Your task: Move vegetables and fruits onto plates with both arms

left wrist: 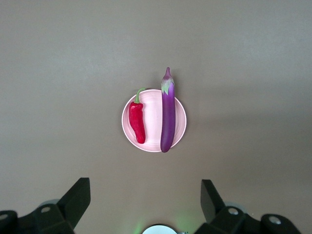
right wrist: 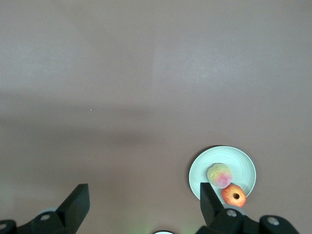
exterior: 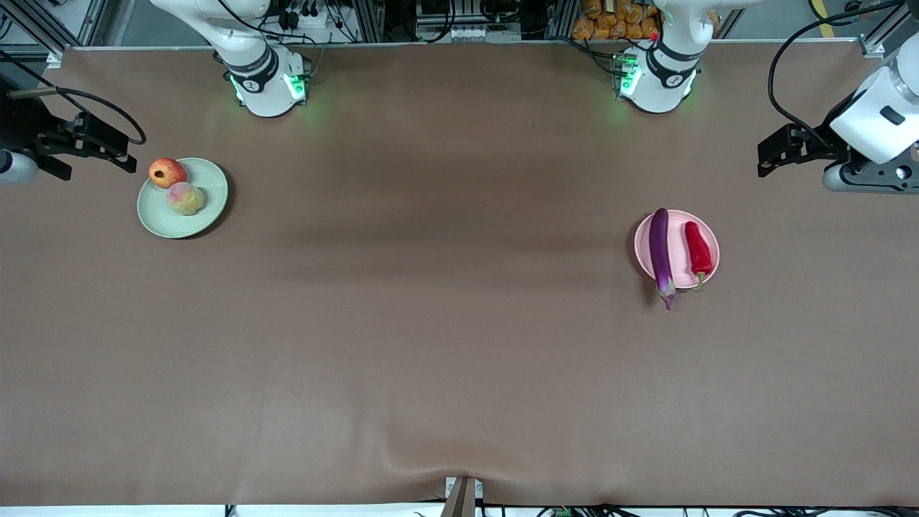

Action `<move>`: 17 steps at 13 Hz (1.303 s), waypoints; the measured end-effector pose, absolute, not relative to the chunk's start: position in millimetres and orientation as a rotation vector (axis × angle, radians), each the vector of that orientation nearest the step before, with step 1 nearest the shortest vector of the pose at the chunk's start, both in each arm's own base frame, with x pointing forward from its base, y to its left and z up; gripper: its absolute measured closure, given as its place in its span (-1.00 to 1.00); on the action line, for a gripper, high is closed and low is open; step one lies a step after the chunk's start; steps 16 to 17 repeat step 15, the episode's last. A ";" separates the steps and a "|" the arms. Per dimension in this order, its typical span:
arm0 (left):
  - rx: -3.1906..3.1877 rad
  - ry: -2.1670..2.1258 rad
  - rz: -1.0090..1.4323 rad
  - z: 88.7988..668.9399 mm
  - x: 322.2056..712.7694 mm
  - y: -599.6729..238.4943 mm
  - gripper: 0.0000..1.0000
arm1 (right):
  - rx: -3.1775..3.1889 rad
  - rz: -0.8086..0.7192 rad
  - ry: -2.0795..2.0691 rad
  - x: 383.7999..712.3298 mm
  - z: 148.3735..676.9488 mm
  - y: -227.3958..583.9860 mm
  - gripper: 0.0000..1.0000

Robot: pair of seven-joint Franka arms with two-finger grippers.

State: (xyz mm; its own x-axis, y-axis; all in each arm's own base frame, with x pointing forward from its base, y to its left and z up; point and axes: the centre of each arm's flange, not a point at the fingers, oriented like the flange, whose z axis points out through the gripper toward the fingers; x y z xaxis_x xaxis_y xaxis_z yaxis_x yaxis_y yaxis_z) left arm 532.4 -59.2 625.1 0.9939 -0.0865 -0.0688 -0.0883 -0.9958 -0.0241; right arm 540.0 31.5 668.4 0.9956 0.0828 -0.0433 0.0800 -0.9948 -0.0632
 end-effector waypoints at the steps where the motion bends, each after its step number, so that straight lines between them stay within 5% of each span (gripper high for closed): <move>1: -3.110 0.136 0.106 625.0 532.4 -59.1 -1.00 | -3.077 0.067 -0.125 540.0 669.5 30.6 -1.00; 17: -3.110 0.133 0.109 624.1 532.5 -58.0 -1.00 | -3.074 0.060 -0.136 540.7 670.2 14.0 -1.00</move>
